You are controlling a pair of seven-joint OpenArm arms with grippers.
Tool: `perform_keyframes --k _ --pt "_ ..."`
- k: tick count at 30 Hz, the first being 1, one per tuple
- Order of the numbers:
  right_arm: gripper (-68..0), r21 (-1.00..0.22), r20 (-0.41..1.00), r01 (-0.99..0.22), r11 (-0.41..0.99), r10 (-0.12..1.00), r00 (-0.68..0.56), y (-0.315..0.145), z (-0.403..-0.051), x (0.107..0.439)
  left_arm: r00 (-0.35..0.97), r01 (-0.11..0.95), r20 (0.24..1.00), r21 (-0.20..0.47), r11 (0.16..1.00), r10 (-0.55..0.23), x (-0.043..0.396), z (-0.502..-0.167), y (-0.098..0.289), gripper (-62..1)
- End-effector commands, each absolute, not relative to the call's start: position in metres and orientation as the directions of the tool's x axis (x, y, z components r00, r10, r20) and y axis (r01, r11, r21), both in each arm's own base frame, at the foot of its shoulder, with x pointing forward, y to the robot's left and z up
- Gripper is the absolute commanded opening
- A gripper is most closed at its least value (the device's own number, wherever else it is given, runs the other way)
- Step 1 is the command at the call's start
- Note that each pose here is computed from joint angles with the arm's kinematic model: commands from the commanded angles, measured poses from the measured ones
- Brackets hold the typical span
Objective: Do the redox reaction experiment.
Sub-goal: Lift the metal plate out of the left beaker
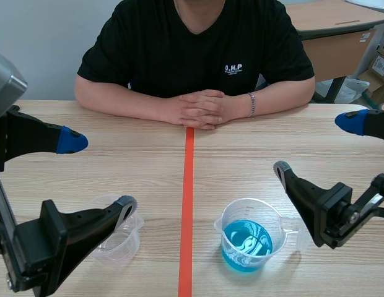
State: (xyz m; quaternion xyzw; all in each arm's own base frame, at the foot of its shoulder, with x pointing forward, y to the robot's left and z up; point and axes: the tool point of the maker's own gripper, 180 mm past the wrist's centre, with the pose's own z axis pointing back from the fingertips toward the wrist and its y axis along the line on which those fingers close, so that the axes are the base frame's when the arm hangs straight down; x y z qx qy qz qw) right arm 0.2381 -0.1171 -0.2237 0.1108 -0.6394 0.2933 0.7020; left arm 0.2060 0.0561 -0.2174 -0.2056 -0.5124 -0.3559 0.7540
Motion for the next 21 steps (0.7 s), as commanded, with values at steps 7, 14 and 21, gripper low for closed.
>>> perform_keyframes --k 7,14,21 --pt "0.4 -0.229 0.966 -0.56 0.796 0.256 -0.03 -0.1122 -0.2117 0.24 0.207 0.752 0.93 0.048 0.657 -0.305 0.2056 -0.2106 0.0518 1.4" --pt "0.4 -0.229 0.966 -0.56 0.796 0.256 -0.03 -0.1122 -0.2117 0.24 0.207 0.752 0.93 0.048 0.657 -0.305 0.2056 -0.2107 0.0518 1.4" --pt "0.4 -0.229 0.966 -0.561 0.796 0.257 -0.03 -0.1121 -0.2117 0.24 0.239 0.751 0.908 0.05 0.658 -0.343 0.2036 -0.2195 0.0555 1.4"
